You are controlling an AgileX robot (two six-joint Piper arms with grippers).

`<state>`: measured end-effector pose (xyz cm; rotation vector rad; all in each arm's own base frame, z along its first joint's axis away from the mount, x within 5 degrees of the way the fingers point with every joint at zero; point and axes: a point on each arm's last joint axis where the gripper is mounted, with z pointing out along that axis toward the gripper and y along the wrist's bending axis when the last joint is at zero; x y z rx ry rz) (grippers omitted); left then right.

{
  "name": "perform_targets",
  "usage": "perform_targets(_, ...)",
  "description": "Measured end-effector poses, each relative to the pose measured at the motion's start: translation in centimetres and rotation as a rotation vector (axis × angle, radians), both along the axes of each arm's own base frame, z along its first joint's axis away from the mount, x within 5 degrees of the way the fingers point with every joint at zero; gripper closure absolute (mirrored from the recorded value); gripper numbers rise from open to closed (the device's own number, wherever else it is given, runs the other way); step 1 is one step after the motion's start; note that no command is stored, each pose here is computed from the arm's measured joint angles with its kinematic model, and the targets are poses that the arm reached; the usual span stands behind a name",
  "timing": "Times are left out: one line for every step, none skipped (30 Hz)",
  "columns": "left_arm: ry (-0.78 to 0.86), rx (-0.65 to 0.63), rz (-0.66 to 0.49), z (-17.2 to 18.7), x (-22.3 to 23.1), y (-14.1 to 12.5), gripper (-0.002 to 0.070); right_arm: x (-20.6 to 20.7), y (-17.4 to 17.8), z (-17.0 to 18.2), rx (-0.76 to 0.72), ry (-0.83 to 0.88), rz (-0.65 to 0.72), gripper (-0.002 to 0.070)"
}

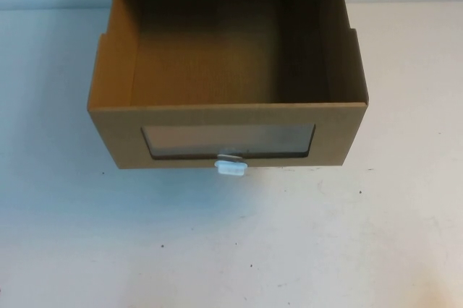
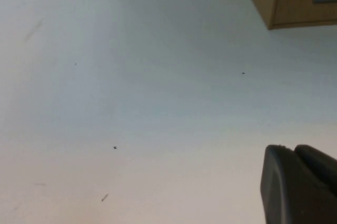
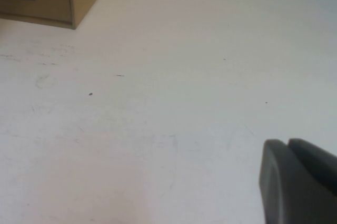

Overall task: Open the shoe box
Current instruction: 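Pull the top drawer of the cardboard box fully open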

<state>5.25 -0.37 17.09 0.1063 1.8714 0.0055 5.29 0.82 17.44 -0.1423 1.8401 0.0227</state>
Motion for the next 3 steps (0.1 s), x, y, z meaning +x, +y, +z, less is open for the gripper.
perform_targets(0.001,-0.008,-0.003,0.00,0.00,-0.04,0.0680,0.00,0.00,0.00,0.000,0.000,0.000,0.0689)
perform_targets(0.001,-0.016,-0.005,0.00,0.00,-0.07,0.0680,0.00,0.00,0.00,0.000,0.000,0.000,0.0689)
perform_targets(0.004,-0.020,-0.005,-0.02,-0.01,-0.09,0.0680,0.00,0.00,0.00,0.000,0.000,0.000,0.0689)
